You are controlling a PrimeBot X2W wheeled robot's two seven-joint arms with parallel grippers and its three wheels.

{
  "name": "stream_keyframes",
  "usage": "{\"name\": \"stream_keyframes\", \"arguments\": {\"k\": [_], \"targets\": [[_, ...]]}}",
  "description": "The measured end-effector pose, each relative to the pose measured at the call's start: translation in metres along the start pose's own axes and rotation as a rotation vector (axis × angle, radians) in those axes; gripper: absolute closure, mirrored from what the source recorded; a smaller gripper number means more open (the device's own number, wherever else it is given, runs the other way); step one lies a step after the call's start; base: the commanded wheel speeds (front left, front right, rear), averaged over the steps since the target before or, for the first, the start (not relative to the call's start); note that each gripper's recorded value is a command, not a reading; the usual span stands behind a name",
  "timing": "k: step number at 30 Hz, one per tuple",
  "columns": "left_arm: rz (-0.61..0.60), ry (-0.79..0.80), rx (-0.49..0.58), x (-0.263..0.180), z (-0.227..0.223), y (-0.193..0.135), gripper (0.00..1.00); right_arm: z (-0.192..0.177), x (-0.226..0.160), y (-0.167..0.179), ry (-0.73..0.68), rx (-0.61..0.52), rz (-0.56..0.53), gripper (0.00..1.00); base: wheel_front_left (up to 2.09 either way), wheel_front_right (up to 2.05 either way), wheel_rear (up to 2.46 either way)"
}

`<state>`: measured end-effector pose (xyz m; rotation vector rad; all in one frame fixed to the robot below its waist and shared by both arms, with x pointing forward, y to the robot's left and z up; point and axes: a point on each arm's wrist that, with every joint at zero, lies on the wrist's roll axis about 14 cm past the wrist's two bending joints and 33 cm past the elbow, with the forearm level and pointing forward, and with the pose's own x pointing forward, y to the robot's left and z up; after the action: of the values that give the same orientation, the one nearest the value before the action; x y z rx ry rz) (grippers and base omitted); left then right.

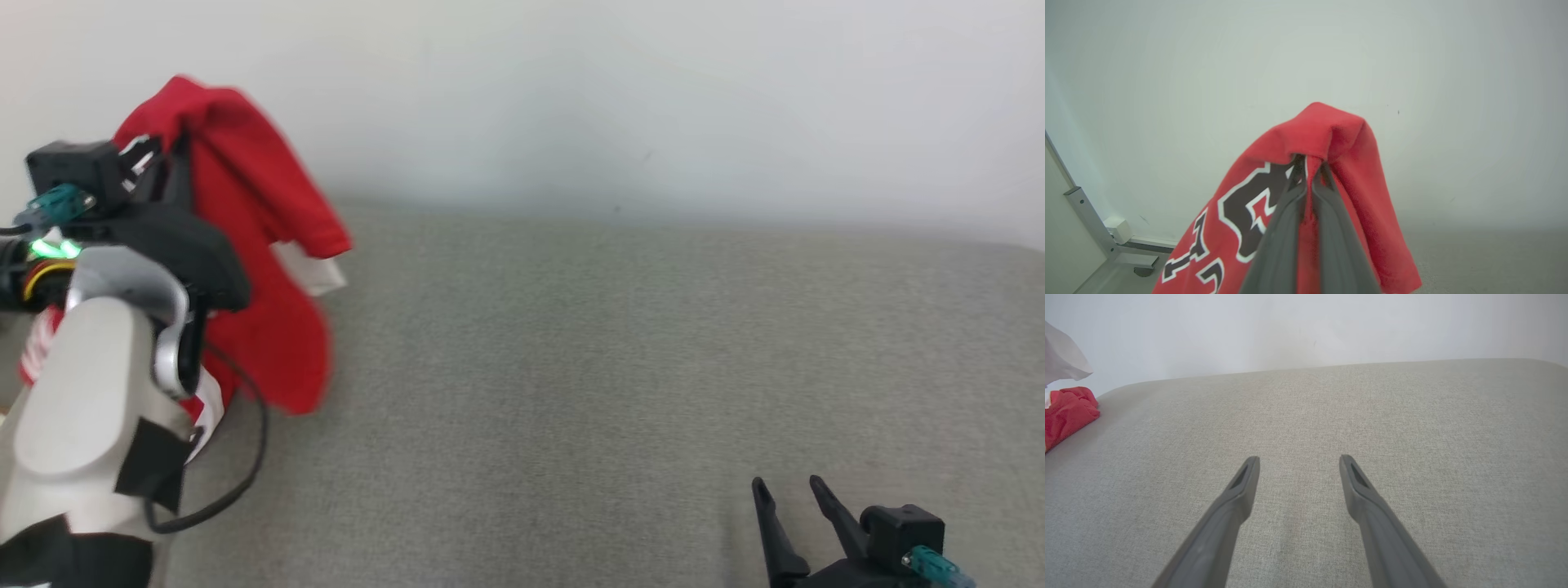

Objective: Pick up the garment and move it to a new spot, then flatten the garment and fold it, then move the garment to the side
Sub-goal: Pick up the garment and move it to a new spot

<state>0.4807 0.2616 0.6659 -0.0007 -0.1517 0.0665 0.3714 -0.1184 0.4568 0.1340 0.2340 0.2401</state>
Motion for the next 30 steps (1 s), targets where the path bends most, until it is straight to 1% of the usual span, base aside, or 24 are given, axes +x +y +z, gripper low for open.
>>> {"name": "stream_keyframes", "arguments": {"k": [4, 7, 13, 15, 16, 19, 25, 26, 27, 28, 30], "targets": [[-0.121, -0.121, -0.063, 0.002, 0.033, -0.058, 1.00, 0.011, -0.013, -0.021, -0.040, 0.000, -0.069, 0.00, 0.00, 0.00, 0.00], [-0.223, -0.161, -0.118, -0.002, 0.040, -0.105, 1.00, 0.016, -0.024, -0.036, -0.062, 0.008, -0.117, 0.00, 0.00, 0.00, 0.00], [-0.405, -0.193, -0.160, -0.007, 0.045, -0.185, 1.00, 0.017, -0.047, -0.061, -0.087, 0.038, -0.208, 0.00, 0.00, 0.00, 0.00], [-0.462, -0.157, -0.170, -0.010, 0.031, -0.211, 1.00, 0.015, -0.055, -0.070, -0.090, 0.051, -0.243, 0.00, 0.00, 0.00, 0.00], [-0.462, -0.157, -0.170, -0.010, 0.031, -0.211, 1.00, 0.015, -0.055, -0.070, -0.090, 0.051, -0.243, 0.00, 0.00, 0.00, 0.00], [-0.513, -0.086, -0.177, -0.014, 0.004, -0.238, 1.00, 0.011, -0.068, -0.084, -0.094, 0.066, -0.295, 0.00, 0.00, 0.00, 0.00], [-0.587, 0.128, -0.197, -0.036, -0.074, -0.273, 1.00, 0.000, -0.088, -0.102, -0.083, 0.094, -0.374, 0.00, 0.00, 0.00, 0.00], [-0.600, 0.157, -0.210, -0.041, -0.085, -0.278, 0.78, -0.002, -0.090, -0.104, -0.080, 0.099, -0.381, 0.00, 0.00, 0.00, 0.00], [-0.611, 0.193, -0.226, -0.047, -0.097, -0.283, 0.00, -0.005, -0.091, -0.104, -0.075, 0.105, -0.386, 0.00, 0.00, 0.00, 0.00], [-0.610, 0.256, -0.248, -0.059, -0.122, -0.285, 0.00, -0.008, -0.092, -0.104, -0.067, 0.111, -0.385, 0.00, 0.00, 0.00, 0.00], [-0.615, 0.309, -0.237, -0.069, -0.143, -0.283, 0.00, -0.007, -0.089, -0.103, -0.071, 0.114, -0.381, 0.00, 0.00, 0.00, 0.00]]}}
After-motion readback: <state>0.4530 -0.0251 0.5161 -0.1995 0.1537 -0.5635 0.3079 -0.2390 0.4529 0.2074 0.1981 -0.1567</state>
